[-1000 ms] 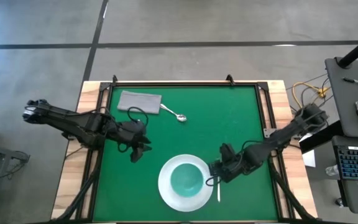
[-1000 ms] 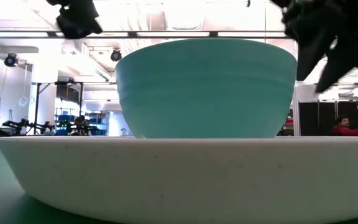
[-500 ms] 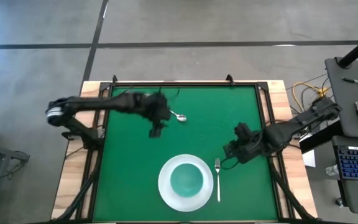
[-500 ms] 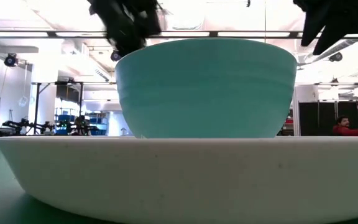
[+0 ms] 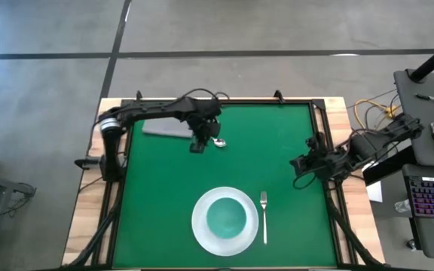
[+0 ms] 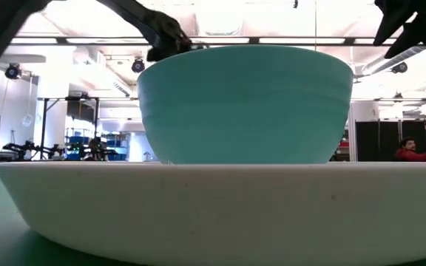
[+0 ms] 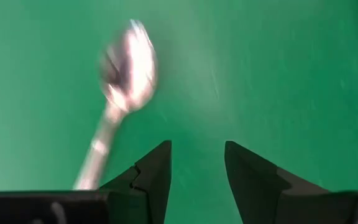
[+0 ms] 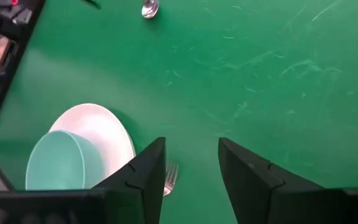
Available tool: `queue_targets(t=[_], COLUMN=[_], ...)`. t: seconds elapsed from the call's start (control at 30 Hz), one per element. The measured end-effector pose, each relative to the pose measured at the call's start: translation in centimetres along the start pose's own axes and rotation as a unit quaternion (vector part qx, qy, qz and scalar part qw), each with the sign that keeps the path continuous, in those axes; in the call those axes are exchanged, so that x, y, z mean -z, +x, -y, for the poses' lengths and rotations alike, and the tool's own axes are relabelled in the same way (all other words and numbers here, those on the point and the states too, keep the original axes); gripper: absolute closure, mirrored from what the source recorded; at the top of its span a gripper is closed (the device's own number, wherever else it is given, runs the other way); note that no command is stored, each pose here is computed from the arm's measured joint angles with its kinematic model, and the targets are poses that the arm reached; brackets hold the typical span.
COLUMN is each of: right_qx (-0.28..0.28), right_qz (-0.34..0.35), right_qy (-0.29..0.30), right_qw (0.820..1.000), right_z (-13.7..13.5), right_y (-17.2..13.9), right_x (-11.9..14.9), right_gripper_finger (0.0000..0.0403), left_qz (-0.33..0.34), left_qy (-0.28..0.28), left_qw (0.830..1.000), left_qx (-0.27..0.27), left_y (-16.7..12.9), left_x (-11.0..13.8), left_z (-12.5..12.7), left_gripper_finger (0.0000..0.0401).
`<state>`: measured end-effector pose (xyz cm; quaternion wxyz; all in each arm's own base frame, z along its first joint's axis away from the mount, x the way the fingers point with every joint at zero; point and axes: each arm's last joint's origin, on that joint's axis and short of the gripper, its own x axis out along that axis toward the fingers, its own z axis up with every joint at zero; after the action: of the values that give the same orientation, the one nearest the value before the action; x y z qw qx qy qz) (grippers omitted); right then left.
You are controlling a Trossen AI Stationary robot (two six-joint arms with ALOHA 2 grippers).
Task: Pick and place plate/cup/fork/spoon on tray
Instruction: Put the silver spoon into the green bowl
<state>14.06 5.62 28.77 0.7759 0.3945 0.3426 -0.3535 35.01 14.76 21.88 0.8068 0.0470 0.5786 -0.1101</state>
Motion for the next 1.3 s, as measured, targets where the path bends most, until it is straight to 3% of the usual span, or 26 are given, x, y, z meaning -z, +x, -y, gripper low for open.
queue_targets(t=[0.13,0.5,1.3], right_qx=[0.0,0.028,0.041], right_qz=[0.017,0.041,0.057], right_qy=[0.014,0.034,0.063], right_qw=[1.0,0.998,0.996], right_z=[0.3,0.1,0.3], right_y=[0.0,0.7,0.9], right_x=[-0.1,0.0,-0.2], right_gripper_finger=[0.0263,0.0263,0.0266], left_qz=[-0.052,-0.035,-0.052], left_qy=[-0.022,-0.033,-0.056], left_qw=[0.998,0.998,0.997], left_qx=[0.027,-0.041,-0.008], left_y=[1.5,0.4,5.2], left_x=[0.3,-0.2,0.4], left_z=[-1.4,-5.3,-6.3], left_gripper_finger=[0.0267,0.0267,0.0271])
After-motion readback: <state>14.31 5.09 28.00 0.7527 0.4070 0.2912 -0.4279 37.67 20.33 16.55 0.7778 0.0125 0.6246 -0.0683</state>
